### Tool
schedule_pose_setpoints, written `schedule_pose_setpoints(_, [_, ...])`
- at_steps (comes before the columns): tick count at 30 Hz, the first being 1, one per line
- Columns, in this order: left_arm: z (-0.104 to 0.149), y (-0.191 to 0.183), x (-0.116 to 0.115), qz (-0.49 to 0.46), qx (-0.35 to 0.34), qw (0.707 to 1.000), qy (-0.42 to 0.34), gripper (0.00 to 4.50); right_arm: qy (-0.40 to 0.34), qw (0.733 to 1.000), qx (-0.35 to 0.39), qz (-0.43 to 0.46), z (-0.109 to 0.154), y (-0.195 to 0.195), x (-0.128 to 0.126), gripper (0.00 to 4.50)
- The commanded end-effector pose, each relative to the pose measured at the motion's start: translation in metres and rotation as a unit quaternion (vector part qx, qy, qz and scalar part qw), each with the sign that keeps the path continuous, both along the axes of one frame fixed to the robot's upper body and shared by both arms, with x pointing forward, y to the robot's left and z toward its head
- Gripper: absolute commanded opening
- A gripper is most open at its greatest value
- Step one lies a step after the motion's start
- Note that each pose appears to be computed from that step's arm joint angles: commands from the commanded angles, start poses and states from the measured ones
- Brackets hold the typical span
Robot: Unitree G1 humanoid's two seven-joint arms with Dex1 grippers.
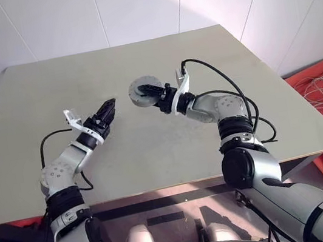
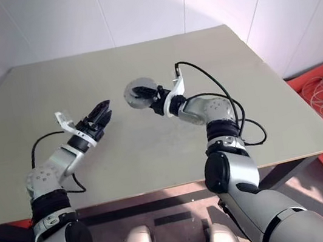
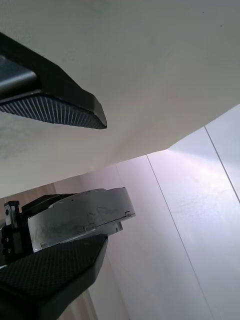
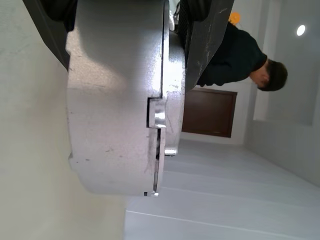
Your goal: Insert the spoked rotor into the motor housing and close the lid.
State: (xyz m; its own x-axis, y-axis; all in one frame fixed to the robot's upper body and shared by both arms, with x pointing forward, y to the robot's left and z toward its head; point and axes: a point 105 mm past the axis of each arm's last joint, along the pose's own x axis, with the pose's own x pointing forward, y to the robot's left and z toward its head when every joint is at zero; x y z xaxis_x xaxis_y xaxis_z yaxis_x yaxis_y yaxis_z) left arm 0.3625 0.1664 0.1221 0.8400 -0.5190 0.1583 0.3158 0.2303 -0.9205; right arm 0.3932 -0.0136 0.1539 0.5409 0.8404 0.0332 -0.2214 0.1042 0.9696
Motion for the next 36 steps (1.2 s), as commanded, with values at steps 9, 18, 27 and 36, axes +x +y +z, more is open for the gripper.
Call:
schedule_pose_setpoints(9, [0.037, -0.022, -0.007, -0.091, -0.144, 0.985, -0.016, 4.45, -0.078, 0.995, 0.029, 0.058, 0.037, 0.012, -0.024, 2.03])
schedule_pose_setpoints(18, [0.041, -0.041, -0.011, -0.126, -0.159, 0.979, -0.005, 4.45, -0.073, 0.992, -0.007, 0.100, 0.015, 0.027, -0.044, 2.03])
schedule_pose_setpoints(27, [0.034, -0.053, -0.018, -0.153, -0.145, 0.977, 0.009, 4.45, -0.085, 0.991, -0.009, 0.101, 0.017, 0.028, -0.045, 2.03])
schedule_pose_setpoints(36, [0.016, -0.065, -0.022, -0.176, -0.119, 0.976, 0.045, 4.45, -0.092, 0.991, -0.013, 0.095, 0.018, 0.026, -0.043, 2.03])
